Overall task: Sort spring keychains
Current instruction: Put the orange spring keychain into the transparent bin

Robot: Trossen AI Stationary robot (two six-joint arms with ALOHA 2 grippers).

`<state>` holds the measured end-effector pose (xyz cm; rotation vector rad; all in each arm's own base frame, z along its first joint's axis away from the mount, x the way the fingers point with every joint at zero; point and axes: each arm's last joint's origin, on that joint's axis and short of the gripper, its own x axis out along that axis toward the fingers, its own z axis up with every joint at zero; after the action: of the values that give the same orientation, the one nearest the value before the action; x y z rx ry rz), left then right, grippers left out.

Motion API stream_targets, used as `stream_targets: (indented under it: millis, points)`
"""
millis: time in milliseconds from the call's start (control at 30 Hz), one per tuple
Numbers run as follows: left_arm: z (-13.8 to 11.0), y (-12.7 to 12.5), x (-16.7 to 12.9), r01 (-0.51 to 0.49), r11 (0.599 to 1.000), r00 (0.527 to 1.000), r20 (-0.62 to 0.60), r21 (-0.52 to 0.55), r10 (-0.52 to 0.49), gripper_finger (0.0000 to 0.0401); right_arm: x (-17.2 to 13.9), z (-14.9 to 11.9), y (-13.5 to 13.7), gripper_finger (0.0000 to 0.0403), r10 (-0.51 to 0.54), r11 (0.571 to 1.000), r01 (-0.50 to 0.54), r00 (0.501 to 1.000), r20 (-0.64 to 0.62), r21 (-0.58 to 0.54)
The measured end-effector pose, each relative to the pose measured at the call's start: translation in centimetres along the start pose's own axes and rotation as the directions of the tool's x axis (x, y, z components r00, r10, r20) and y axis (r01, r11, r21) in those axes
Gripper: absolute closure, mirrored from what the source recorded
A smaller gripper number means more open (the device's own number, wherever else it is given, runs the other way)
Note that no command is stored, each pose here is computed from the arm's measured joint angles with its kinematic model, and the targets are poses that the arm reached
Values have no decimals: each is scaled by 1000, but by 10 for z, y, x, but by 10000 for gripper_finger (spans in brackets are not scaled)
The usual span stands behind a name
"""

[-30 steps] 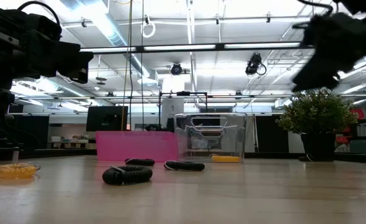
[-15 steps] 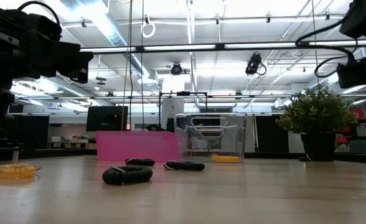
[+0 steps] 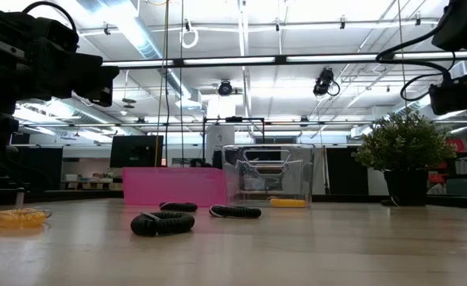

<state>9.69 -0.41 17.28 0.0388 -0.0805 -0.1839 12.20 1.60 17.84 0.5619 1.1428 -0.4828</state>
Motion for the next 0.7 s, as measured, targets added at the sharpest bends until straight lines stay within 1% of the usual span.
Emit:
stream_targets:
  millis: [233,333,700]
  points:
    - [0,0,0,0,1000,1000,0,0,0,247,6,0,1,200,-44,999,43,998,-35,-24]
    - [0,0,0,0,1000,1000,0,0,0,247,10,1,2,200,-92,995,91,995,-26,-40]
    - [0,0,0,0,1000,1000,0,0,0,247,31,4,10,200,-147,986,137,983,-107,-94]
